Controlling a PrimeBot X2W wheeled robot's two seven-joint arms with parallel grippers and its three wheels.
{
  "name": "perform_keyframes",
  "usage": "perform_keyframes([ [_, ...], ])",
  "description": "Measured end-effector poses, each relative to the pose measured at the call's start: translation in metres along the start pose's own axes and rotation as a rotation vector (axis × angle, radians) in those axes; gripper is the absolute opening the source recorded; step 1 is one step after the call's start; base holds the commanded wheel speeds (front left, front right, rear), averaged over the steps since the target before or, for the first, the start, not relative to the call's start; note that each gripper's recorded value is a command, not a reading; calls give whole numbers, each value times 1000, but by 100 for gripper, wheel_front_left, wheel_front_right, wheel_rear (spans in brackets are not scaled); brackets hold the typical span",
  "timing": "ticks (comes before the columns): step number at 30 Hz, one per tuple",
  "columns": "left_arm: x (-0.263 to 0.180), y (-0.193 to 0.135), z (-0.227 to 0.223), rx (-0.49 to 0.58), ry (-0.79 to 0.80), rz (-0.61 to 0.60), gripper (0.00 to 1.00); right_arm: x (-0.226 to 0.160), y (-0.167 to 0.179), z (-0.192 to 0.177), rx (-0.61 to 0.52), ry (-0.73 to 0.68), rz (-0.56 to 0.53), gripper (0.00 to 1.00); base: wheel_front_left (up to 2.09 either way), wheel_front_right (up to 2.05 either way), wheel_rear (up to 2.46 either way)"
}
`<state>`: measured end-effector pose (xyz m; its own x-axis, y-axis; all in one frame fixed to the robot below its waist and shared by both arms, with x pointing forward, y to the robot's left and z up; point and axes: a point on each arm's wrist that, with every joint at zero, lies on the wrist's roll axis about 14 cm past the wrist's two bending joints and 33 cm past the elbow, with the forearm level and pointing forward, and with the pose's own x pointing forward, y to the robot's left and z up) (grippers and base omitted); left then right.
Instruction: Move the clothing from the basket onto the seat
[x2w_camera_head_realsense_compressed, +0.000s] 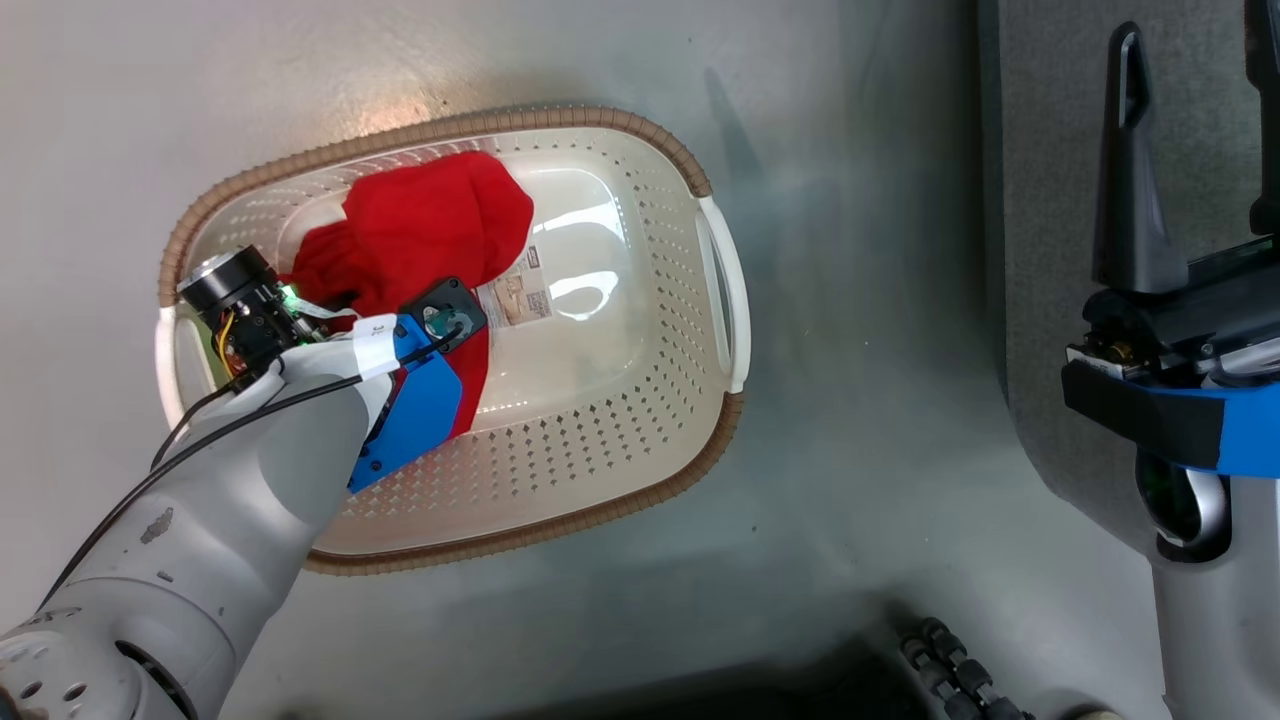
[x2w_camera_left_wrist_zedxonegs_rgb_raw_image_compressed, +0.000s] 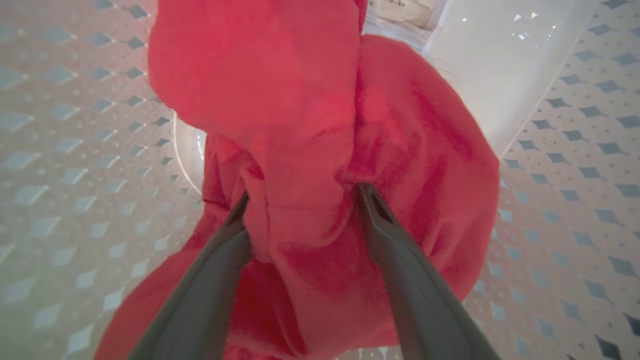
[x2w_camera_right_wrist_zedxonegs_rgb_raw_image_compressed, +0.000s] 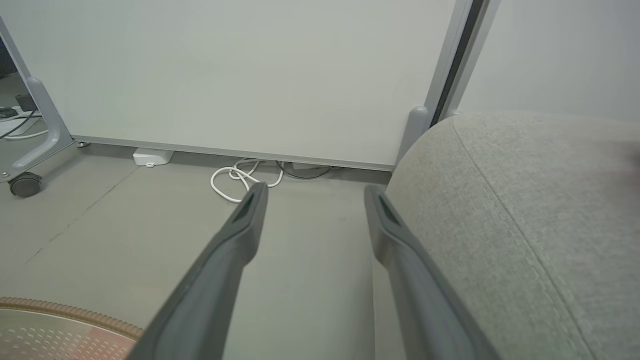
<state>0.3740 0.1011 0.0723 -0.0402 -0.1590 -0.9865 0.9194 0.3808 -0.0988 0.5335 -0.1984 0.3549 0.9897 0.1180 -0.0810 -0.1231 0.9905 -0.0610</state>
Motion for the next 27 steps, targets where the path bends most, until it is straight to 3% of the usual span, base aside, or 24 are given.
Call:
perform_keyframes([
  [4,10,-7,-5,14,33,-22,100,-1,-1,-9,0,16,-7,100,0,0,0],
  [5,11,-9,-4,24,34,-26,44,-1,-1,-10,-1,18,-8,100,0,0,0],
  [6,13,-11,-2,29,26,-29,0,-1,-2,-11,-1,19,-10,100,0,0,0],
  [17,-3,-8,31,1,-107,-9,0,3,-1,6,0,-20,-11,100,0,0,0],
  [27,-67,16,73,-185,-380,85,0,-6,-2,54,17,-99,-27,100,0,0,0],
])
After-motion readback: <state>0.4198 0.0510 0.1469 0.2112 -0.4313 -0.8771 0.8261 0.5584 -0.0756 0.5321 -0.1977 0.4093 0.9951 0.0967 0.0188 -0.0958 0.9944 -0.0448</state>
